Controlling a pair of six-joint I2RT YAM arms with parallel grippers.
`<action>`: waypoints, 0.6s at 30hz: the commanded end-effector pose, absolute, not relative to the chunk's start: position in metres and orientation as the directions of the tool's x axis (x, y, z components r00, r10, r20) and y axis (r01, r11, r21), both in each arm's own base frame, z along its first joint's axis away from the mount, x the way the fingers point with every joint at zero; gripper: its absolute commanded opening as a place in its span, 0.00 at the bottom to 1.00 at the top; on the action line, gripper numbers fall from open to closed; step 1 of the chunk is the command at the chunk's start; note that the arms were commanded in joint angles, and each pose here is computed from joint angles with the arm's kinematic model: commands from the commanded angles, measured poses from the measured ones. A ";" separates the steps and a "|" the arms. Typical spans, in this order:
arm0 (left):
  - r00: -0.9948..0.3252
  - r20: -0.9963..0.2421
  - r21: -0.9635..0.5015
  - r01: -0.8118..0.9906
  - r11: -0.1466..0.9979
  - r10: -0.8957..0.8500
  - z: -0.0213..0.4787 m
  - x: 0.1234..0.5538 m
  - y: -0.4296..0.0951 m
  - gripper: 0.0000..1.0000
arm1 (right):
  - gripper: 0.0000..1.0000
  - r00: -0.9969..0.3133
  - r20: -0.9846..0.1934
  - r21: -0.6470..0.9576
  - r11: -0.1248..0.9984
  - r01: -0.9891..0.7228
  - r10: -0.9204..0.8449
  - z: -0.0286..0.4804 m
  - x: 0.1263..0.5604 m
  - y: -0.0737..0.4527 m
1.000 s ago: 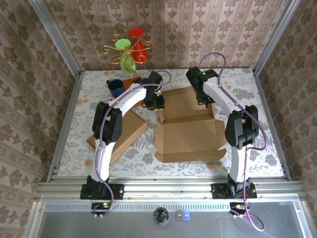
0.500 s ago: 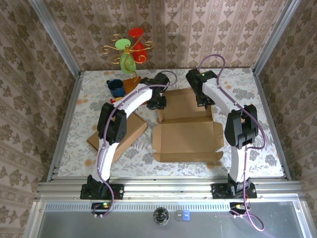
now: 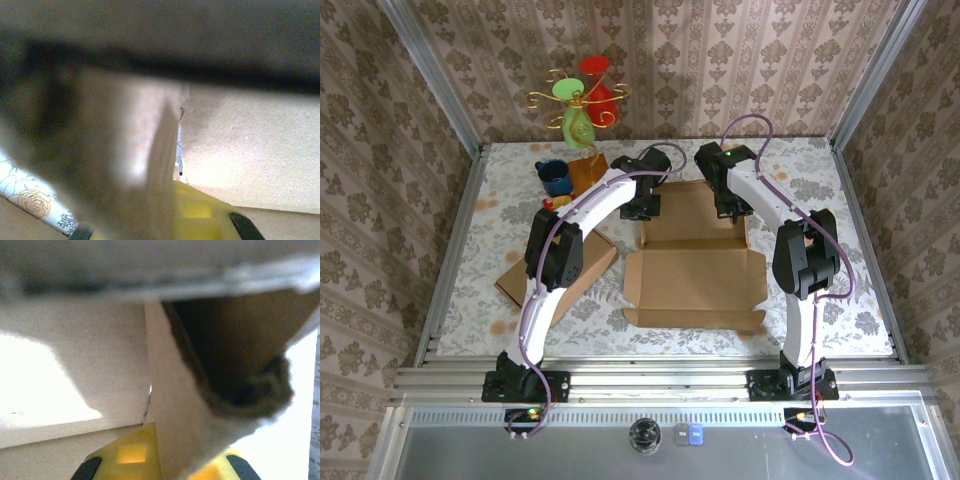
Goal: Fold the paper box
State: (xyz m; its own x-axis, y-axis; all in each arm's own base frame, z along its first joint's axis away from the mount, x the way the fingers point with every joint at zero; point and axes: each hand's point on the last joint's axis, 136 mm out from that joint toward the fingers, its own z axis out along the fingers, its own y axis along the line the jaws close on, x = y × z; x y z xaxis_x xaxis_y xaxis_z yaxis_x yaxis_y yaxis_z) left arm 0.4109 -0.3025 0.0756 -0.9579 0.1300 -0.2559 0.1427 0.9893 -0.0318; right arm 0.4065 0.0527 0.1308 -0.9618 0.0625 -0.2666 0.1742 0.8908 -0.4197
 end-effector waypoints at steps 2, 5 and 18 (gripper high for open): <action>-0.967 -0.186 0.032 0.171 0.985 0.174 0.060 0.399 -0.297 0.19 | 0.00 -0.965 -0.248 -0.443 0.877 0.189 0.083 0.120 0.404 0.047; -0.967 -0.182 -0.011 0.181 0.983 0.176 0.068 0.397 -0.305 0.32 | 0.00 -0.965 -0.242 -0.442 0.874 0.201 0.100 0.117 0.404 0.042; -0.990 -0.059 -0.306 0.138 0.942 0.125 0.091 0.378 -0.335 0.59 | 0.00 -0.963 -0.189 -0.406 0.877 0.255 0.193 0.099 0.402 0.022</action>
